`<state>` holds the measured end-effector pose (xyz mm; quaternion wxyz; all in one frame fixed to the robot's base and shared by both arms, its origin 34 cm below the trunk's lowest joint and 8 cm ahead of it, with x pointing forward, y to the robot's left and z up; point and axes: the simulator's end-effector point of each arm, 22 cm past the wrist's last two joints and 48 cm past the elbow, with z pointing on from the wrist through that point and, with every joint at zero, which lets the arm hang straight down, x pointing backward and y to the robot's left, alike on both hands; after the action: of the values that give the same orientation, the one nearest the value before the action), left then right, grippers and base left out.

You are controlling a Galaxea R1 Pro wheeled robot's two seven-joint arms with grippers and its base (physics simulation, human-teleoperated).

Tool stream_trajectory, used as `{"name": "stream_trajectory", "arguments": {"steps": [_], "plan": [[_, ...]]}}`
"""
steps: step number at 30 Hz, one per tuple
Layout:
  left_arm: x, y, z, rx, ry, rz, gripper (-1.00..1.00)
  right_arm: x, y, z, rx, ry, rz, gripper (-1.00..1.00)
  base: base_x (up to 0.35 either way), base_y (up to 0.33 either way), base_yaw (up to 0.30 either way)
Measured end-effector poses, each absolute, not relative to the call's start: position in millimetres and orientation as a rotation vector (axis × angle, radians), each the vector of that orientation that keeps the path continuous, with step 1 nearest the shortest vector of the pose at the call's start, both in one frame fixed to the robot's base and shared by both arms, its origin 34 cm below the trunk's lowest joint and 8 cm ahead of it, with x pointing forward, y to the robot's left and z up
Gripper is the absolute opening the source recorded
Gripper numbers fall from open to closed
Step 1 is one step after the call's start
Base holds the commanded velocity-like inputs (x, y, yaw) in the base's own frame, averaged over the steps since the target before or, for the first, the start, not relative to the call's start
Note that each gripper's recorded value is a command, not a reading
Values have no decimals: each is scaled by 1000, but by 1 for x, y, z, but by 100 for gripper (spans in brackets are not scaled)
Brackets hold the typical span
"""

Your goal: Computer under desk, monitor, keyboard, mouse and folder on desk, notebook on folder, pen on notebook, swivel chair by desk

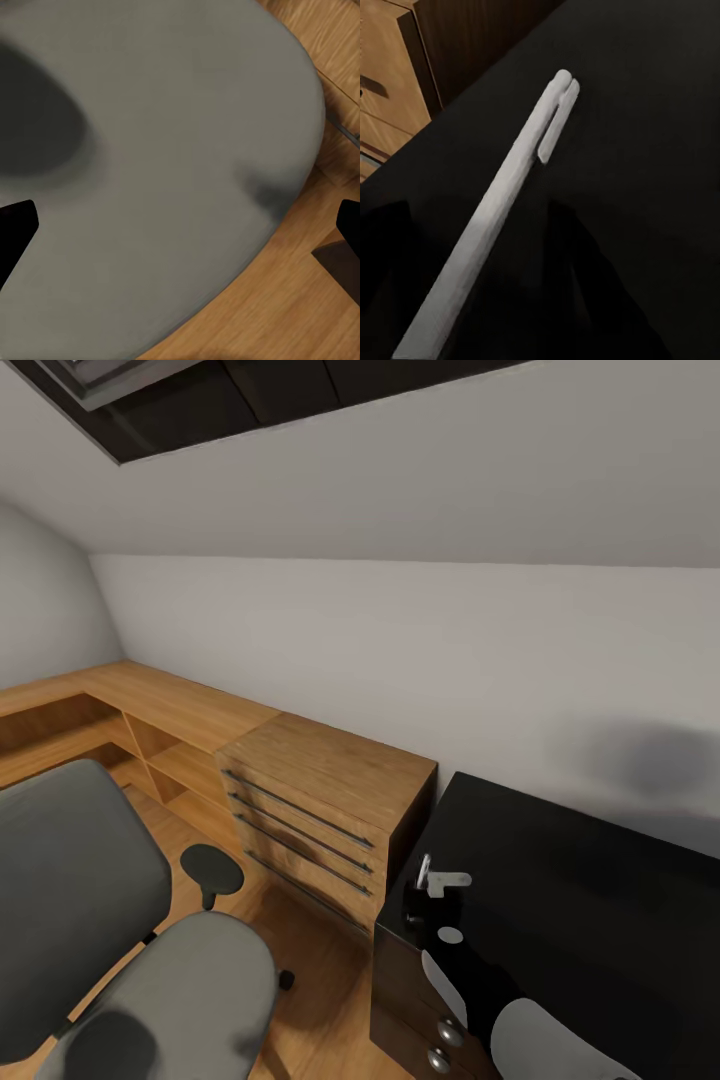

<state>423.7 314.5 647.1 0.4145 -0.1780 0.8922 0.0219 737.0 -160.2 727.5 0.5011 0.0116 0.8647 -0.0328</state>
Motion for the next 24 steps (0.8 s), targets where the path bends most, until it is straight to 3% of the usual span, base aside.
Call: {"name": "stream_trajectory", "arguments": {"steps": [24], "plan": [[423,314,647,-447,2242,55,100,737,-152,728,6,2151,-64,-100,0,0,0]]}}
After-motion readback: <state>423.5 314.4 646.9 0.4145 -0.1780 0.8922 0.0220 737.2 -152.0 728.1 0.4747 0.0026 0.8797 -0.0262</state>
